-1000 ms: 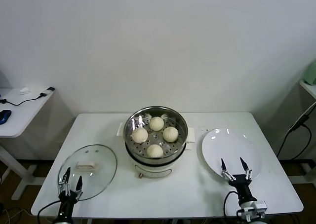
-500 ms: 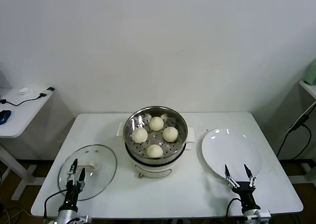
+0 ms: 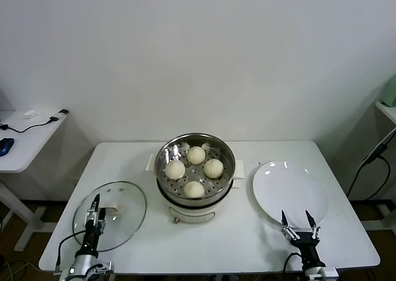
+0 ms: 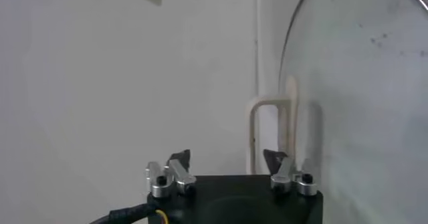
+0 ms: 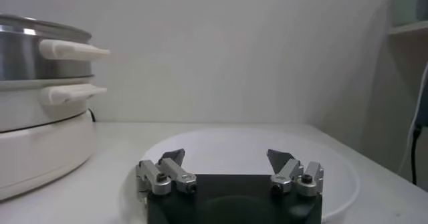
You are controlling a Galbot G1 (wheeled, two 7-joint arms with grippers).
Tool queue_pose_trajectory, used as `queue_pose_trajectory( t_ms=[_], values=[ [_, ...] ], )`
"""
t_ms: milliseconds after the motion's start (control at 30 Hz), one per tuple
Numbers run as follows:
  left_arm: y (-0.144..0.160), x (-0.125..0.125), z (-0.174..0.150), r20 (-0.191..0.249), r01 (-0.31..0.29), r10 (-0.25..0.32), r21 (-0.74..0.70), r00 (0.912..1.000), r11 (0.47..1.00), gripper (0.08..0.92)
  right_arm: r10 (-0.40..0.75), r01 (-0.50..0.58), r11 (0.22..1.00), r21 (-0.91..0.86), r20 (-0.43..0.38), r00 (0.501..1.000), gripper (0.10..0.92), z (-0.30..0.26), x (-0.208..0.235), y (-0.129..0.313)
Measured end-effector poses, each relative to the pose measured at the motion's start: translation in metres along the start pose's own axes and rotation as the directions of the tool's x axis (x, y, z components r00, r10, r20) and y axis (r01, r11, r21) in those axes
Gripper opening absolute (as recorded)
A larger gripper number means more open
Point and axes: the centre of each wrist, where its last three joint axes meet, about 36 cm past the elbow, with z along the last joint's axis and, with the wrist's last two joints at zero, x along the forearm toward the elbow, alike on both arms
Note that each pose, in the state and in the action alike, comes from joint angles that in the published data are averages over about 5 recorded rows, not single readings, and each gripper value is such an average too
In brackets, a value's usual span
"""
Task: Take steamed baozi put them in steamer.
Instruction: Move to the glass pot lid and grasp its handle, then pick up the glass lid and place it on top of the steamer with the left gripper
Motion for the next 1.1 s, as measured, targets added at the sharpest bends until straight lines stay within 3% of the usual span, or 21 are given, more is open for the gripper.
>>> queue_pose_trajectory(
  t_ms=[633,867,1100],
  values=[
    [-0.009,-0.002,-0.004,-0.032,-0.028,0.028,0.002,0.9991,1.0,0.153,-0.015,0.014,1.0,-0.003,-0.009,1.0,0.823,0.006,0.006,0.005],
    [0.01,-0.001,0.001,-0.042,-0.013,0.014,0.026,0.999,1.0,0.135,-0.016,0.016,1.0,0.002,-0.009,1.0,0.823,0.007,0.008,0.005],
    [0.059,-0.004,0.018,-0.065,0.011,-0.009,0.033,0.9979,0.999,0.135,-0.013,0.014,1.0,0.019,-0.013,1.0,0.823,0.007,0.006,0.004]
  ],
)
